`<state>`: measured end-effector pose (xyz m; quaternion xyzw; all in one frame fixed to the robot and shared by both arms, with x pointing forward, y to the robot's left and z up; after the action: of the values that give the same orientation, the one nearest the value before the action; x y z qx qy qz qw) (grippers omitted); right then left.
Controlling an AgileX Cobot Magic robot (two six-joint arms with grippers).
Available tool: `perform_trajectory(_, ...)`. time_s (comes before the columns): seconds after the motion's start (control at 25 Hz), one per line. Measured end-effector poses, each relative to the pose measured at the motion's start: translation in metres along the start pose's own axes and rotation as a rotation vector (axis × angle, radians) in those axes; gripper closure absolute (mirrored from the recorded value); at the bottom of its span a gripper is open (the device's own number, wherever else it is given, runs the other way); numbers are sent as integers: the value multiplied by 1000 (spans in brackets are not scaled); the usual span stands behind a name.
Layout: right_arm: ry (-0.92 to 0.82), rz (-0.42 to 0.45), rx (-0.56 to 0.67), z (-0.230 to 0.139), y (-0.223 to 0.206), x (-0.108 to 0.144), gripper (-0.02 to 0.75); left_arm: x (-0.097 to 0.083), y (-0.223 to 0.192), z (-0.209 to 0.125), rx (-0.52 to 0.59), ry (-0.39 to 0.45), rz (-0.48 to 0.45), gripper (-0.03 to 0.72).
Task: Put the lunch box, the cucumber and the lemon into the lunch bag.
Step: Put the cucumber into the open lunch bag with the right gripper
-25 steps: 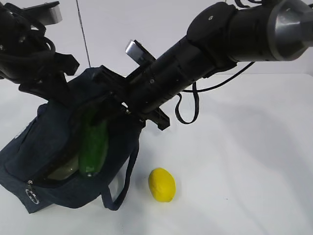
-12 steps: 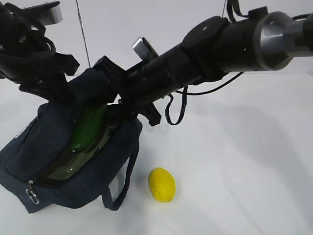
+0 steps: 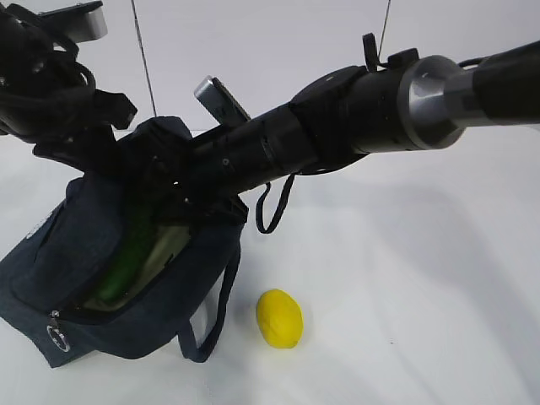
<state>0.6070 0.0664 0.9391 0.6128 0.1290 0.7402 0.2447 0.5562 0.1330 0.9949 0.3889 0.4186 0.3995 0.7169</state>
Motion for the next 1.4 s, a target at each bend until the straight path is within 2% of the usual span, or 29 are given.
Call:
perform_trajectory(0.08,18,2,4,-1,0,0,293,0,0,0,0,-1,0,695)
perform_trajectory(0.2,34,9,15,-3,0,1,255,0,0,0,-2,-1,0,694)
perform_trajectory(0.52,119,46,190,-33,3,6,244,0,0,-1,8,-1,0,695)
perform_trajectory(0.8,249,17,238,-41,18,12,243,0,0,-2,11,-2,1,695)
perform_trajectory(1.16,466,-157,257,-44,68,25,243,1,0,-2,11,-3,3,695)
perform_trajectory(1.28,513,-259,263,-43,86,20,243,1,0,-2,11,-4,4,695)
perform_trajectory(1.4,502,-397,267,-42,100,2,243,1,0,-1,7,-4,5,695)
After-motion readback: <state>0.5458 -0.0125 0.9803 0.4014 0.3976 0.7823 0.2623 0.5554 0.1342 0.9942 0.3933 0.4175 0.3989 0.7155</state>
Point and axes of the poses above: a point on each arm's last joint axis where the gripper is mounted, y pointing back along that axis away from the gripper, x along the wrist's bending axis when the last joint is at zero, z = x × y, the point moved 8 cm from there along -y, pointing out along that axis toward the gripper
